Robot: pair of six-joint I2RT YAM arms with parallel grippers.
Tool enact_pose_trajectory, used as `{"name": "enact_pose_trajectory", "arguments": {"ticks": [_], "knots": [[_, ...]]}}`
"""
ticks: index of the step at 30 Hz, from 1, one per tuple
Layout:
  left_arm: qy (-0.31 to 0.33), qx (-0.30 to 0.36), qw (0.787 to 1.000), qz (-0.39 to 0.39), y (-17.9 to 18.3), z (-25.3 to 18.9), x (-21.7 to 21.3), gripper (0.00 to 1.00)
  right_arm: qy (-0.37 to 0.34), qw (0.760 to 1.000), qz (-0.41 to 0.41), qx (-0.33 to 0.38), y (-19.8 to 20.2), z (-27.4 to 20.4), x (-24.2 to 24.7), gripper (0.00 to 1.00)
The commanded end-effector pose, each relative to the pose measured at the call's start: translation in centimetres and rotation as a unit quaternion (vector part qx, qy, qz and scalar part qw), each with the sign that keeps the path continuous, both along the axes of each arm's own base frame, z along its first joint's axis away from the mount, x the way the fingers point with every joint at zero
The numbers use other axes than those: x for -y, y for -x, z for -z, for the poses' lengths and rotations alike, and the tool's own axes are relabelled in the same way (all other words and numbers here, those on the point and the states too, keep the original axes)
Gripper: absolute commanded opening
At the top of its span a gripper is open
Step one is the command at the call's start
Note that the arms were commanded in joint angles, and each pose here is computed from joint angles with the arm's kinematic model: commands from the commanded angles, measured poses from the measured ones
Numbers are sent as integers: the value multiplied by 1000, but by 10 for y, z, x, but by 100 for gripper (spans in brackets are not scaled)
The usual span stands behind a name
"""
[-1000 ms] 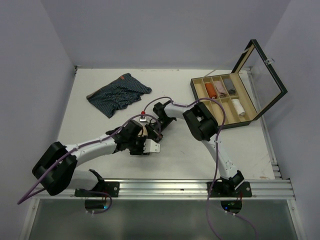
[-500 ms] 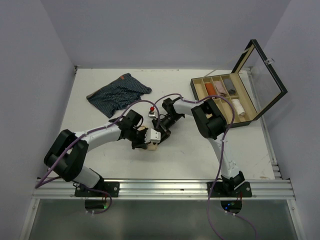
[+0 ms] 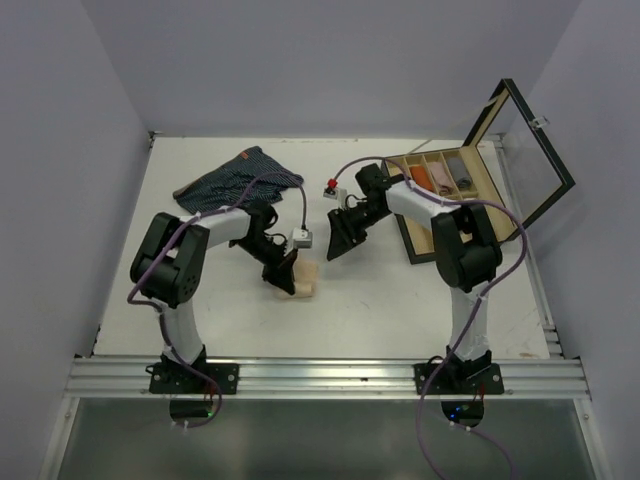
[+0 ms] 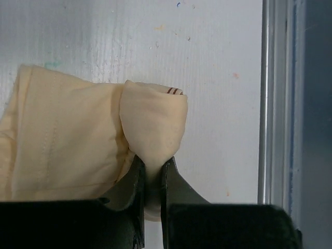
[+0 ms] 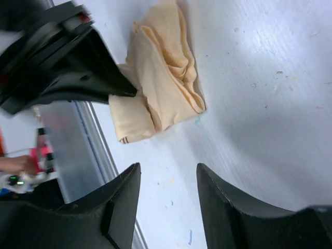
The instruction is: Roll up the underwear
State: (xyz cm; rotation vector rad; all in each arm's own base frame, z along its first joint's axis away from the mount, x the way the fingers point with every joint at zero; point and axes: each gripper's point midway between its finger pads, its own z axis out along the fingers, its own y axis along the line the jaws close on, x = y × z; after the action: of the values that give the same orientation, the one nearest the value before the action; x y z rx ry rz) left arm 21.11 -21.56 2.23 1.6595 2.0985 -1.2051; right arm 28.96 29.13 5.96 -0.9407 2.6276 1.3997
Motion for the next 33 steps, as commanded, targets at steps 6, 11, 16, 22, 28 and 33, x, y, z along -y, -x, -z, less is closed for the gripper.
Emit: {"name": "enact_pose_trajectory", "arguments": {"ticks": [6, 11, 16, 22, 28, 33], "knots": [[-111, -166, 980, 7, 13, 54, -43, 1, -37, 967, -100, 234, 2, -51, -19, 56], [-124, -199, 972, 7, 5, 61, -42, 4, -41, 914, -200, 351, 27, -59, -45, 58], [-126, -213, 969, -2, 2, 64, -41, 9, -51, 850, -278, 444, 46, -44, -59, 63], [-127, -206, 970, -10, -2, 64, -40, 13, -71, 832, -328, 441, 81, -21, -79, 64], [-127, -205, 970, -14, -4, 65, -40, 15, -60, 850, -316, 417, 85, 10, -87, 62], [-124, -199, 972, -21, -7, 65, -39, 17, -45, 861, -310, 400, 82, 30, -88, 49]]}}
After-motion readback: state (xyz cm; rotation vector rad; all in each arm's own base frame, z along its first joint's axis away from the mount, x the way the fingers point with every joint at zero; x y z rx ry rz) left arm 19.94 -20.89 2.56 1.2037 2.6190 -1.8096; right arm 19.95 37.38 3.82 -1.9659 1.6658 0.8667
